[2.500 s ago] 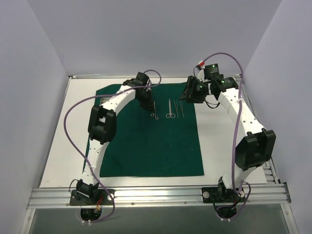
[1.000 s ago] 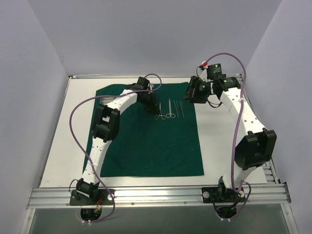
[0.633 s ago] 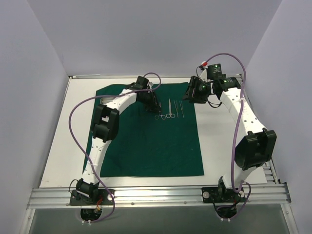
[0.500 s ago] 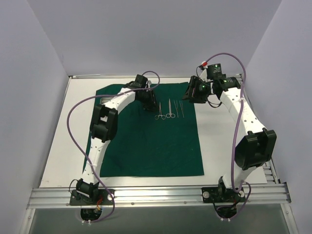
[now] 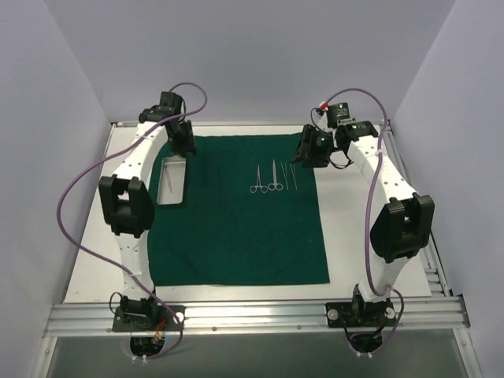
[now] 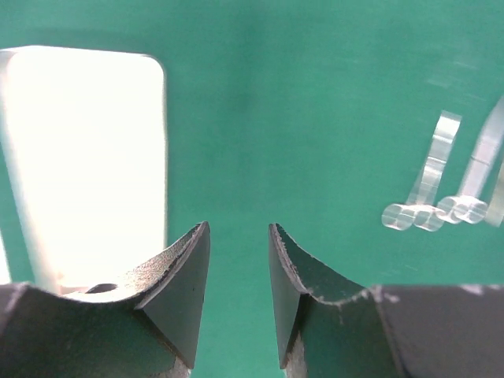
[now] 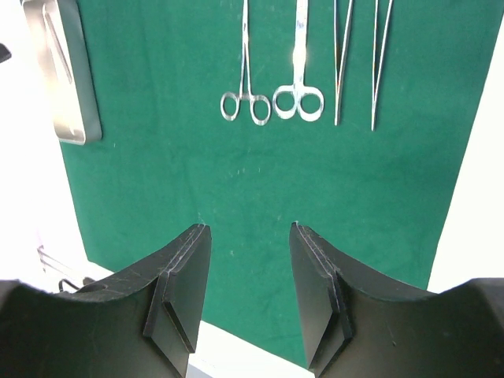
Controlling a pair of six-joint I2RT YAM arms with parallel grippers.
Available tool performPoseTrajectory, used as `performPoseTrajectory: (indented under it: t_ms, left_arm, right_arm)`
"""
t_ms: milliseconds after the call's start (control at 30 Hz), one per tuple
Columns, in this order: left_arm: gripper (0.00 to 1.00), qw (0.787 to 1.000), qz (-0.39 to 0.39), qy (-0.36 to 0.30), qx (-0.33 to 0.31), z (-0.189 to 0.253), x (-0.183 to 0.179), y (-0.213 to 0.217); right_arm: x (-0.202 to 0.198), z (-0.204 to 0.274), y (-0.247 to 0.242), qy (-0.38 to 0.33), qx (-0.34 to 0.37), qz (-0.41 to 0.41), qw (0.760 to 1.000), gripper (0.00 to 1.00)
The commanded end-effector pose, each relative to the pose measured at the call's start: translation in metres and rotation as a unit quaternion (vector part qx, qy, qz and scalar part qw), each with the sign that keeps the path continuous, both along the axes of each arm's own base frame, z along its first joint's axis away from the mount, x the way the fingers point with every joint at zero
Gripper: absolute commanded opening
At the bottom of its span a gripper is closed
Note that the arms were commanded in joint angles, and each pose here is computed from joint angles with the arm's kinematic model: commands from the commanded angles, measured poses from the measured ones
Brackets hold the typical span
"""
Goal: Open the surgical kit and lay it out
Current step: Place the medical item in the surgical kit, then pick up the medical item from the container.
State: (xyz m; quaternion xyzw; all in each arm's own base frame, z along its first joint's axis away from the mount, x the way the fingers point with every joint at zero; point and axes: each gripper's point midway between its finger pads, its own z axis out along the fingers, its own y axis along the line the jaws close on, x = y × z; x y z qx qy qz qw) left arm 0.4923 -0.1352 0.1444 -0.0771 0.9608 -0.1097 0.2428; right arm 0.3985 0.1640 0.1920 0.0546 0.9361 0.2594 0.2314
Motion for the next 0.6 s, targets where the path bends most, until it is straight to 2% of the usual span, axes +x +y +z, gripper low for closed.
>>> performPoseTrajectory:
  t_ms: [0,100,233,567]
  left_arm:
    - [0.44,0.995,0.019,0.051,0.085,-0.015,-0.024,0.056]
    - [0.44,0.992,0.045,0.081,0.086,-0.033,-0.029,0.072]
    - [0.36,0.989,0.069,0.095,0.092,-0.046,-0.031,0.082]
    - [0.32,0.977,0.099,0.143,0.120,-0.090,-0.049,0.107]
  right_arm:
    - [0.013,0.017,0.012,-0.019,0.006,0.011,1.000,0.45]
    - [0.020,0.018,0.019,-0.018,0.004,0.018,1.000,0.45]
    - [0.026,0.012,0.025,-0.012,0.002,0.025,1.000,0.45]
    - [0.032,0.005,0.029,-0.006,0.000,0.031,0.999,0.45]
